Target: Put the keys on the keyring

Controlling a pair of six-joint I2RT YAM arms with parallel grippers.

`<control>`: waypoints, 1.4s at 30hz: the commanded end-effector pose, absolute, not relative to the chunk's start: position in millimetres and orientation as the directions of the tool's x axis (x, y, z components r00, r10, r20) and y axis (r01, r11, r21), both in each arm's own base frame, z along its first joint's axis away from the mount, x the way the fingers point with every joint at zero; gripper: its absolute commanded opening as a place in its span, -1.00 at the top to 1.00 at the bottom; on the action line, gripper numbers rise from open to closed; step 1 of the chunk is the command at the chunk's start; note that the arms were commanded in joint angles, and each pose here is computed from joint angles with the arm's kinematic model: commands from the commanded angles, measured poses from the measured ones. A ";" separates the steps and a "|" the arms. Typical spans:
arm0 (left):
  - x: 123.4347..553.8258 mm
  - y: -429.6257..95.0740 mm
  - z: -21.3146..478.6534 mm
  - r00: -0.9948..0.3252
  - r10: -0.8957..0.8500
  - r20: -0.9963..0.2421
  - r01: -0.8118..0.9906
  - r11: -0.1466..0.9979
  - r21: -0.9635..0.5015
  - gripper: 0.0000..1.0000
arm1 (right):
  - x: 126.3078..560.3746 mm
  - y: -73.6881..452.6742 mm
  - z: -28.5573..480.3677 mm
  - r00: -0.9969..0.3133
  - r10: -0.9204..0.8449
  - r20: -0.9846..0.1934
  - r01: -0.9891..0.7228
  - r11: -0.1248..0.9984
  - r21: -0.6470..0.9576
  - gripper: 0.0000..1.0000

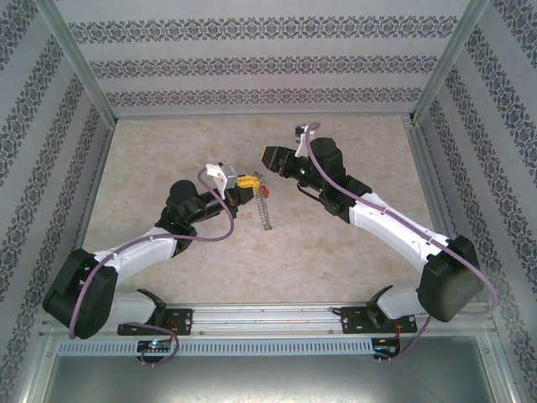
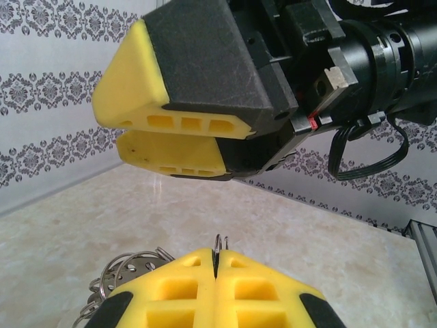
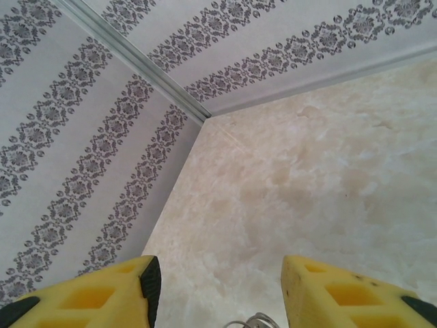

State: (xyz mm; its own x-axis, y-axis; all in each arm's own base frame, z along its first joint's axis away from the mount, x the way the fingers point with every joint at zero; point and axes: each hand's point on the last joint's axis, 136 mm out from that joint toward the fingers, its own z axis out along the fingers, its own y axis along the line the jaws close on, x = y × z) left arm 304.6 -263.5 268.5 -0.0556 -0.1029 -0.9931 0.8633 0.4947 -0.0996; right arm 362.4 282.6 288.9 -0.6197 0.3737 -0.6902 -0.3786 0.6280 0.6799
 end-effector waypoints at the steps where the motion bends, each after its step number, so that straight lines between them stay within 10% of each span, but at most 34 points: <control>1: 294.4 -270.1 284.4 0.013 -0.154 -0.988 0.892 0.449 -0.058 1.00 | 355.2 272.4 282.4 -0.598 0.339 -0.726 -0.438 0.621 0.650 -0.04; 42: 300.9 -262.4 293.8 -0.072 -0.303 -0.950 0.954 0.257 -0.154 1.00 | 284.2 299.9 282.4 -0.544 0.248 -0.802 -0.762 0.255 0.596 0.43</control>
